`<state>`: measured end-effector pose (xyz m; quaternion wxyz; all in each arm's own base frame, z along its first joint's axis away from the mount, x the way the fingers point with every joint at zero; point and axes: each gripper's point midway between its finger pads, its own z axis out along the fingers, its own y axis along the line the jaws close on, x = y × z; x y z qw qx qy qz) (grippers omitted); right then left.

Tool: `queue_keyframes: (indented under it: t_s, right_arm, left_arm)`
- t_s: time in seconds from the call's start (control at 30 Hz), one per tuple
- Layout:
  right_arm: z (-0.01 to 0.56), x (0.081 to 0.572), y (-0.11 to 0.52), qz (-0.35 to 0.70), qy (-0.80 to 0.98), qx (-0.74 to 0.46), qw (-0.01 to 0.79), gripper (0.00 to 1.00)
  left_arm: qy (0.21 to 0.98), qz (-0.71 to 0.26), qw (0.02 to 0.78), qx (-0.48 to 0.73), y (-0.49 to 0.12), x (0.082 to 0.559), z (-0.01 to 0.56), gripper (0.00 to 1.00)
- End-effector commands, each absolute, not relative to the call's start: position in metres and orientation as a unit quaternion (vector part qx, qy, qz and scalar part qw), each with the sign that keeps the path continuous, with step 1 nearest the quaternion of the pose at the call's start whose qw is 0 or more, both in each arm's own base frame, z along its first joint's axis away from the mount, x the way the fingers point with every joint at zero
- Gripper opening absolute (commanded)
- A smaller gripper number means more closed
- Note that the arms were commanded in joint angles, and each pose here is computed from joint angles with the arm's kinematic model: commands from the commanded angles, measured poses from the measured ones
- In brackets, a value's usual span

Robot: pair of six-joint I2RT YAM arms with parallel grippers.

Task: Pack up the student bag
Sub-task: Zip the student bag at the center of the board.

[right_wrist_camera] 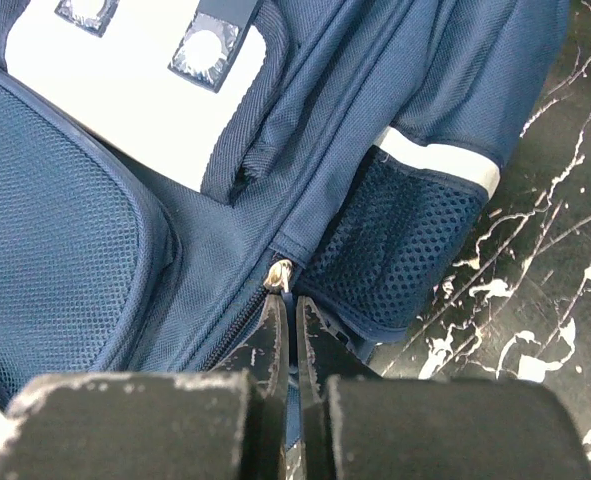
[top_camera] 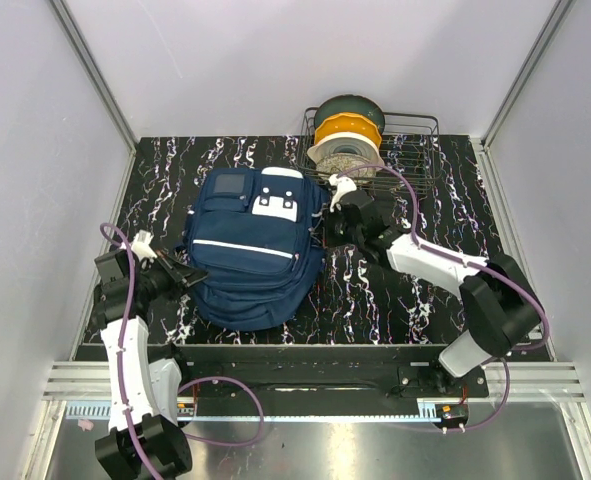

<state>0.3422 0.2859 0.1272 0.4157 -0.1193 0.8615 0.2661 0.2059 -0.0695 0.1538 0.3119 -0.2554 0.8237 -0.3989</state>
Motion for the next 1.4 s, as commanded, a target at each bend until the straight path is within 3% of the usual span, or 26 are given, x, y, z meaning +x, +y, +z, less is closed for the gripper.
queue_keyframes:
  t_s: [0.0,0.17,0.2,0.23,0.27,0.4,0.6,0.8,0.9,0.93,1.0,1.07,1.37]
  right_arm:
    - [0.143,0.400,0.244,0.192,0.852,-0.058,0.484,0.00]
    - [0.133,0.404,0.233,0.196,0.871,-0.014,0.450,0.01]
    - [0.133,0.401,0.237,0.207,0.872,-0.019,0.442,0.01]
    - [0.128,0.395,0.236,0.207,0.881,-0.024,0.426,0.02]
    - [0.129,0.391,0.239,0.214,0.882,-0.030,0.419,0.04]
    - [0.119,0.372,0.238,0.223,0.893,-0.042,0.388,0.08]
    - [0.112,0.350,0.192,0.143,0.912,-0.016,0.384,0.06]
    - [0.126,0.315,0.172,0.150,0.906,-0.002,0.396,0.08]
    - [0.122,0.298,0.168,0.158,0.910,-0.008,0.385,0.28]
    - [0.123,0.296,0.169,0.162,0.909,-0.012,0.383,0.47]
    - [0.121,0.291,0.165,0.160,0.912,0.006,0.377,0.58]
    - [0.124,0.293,0.150,0.142,0.905,0.068,0.396,0.78]
    - [0.176,0.293,0.129,0.174,0.845,0.197,0.465,0.93]
  left_arm:
    - [0.810,-0.363,0.411,-0.208,-0.049,0.230,0.187,0.00]
    - [0.805,-0.388,0.412,-0.178,-0.058,0.226,0.195,0.00]
    - [0.803,-0.397,0.414,-0.164,-0.062,0.223,0.199,0.06]
    - [0.800,-0.408,0.413,-0.149,-0.067,0.221,0.202,0.21]
    - [0.792,-0.431,0.413,-0.126,-0.076,0.215,0.210,0.47]
    - [0.787,-0.409,0.449,-0.111,-0.076,0.210,0.233,0.83]
    - [0.802,-0.347,0.474,-0.108,-0.062,0.214,0.255,0.89]
    - [0.812,-0.338,0.459,-0.123,-0.057,0.217,0.237,0.94]
    - [0.814,-0.341,0.454,-0.128,-0.056,0.219,0.228,0.99]
    - [0.814,-0.340,0.453,-0.129,-0.056,0.219,0.227,0.99]
    - [0.816,-0.342,0.448,-0.131,-0.055,0.221,0.224,0.99]
    - [0.818,-0.337,0.446,-0.135,-0.053,0.223,0.223,0.99]
    - [0.827,-0.270,0.442,-0.220,-0.022,0.237,0.217,0.99]
